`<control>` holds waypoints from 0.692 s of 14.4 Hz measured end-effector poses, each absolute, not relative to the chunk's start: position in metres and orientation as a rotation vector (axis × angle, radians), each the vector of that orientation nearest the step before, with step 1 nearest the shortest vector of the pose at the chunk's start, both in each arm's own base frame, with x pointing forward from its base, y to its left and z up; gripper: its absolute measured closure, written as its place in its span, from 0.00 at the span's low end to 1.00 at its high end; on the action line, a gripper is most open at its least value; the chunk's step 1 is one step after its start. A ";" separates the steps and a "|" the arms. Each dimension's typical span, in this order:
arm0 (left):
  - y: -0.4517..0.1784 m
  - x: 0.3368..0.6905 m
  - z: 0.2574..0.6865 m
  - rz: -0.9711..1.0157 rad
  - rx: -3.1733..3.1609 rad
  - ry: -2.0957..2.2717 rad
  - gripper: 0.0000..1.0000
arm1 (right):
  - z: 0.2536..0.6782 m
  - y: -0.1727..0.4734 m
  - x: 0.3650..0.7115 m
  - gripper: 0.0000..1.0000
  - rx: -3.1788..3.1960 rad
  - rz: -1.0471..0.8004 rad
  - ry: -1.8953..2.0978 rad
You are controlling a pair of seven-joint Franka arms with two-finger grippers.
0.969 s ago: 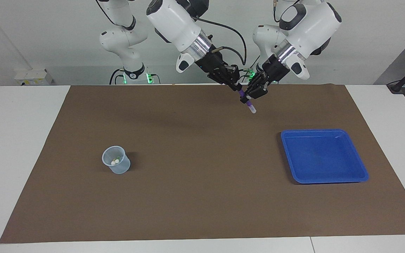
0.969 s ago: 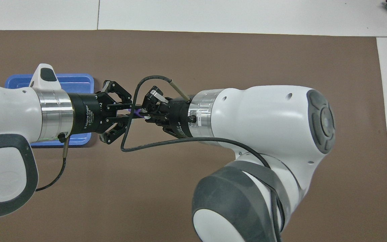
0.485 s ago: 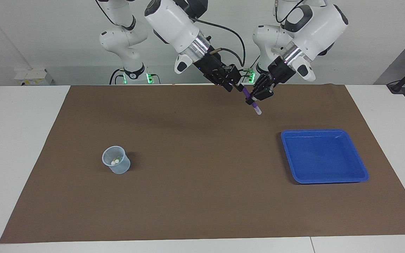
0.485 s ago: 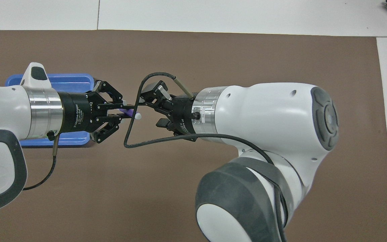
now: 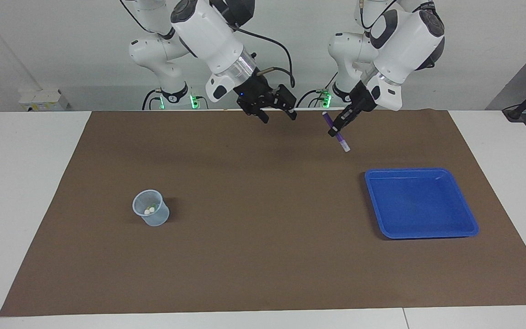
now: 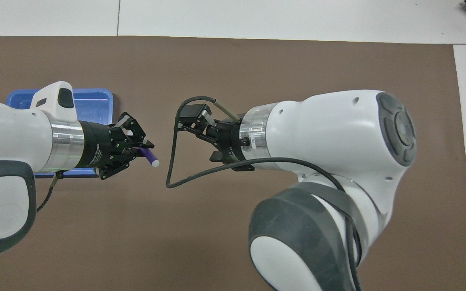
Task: Right arm passes pens to left for tray arrangement
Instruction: 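Pull the pen away with the left gripper while the right gripper opens, then lower the purple pen into the blue tray with the left gripper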
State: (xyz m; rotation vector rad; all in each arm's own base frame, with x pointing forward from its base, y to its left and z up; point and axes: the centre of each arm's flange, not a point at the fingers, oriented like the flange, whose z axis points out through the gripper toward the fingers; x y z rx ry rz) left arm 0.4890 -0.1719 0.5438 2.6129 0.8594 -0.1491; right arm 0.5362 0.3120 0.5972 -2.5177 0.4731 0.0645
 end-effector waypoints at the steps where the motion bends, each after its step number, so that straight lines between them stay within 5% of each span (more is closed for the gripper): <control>1: -0.162 0.485 0.536 -0.138 2.646 0.766 0.81 | 0.597 0.297 0.539 0.00 -2.557 0.050 0.405; 10: -0.075 0.495 0.478 -0.006 2.957 0.318 0.81 | 0.589 0.200 0.569 0.00 -2.848 -0.186 -0.276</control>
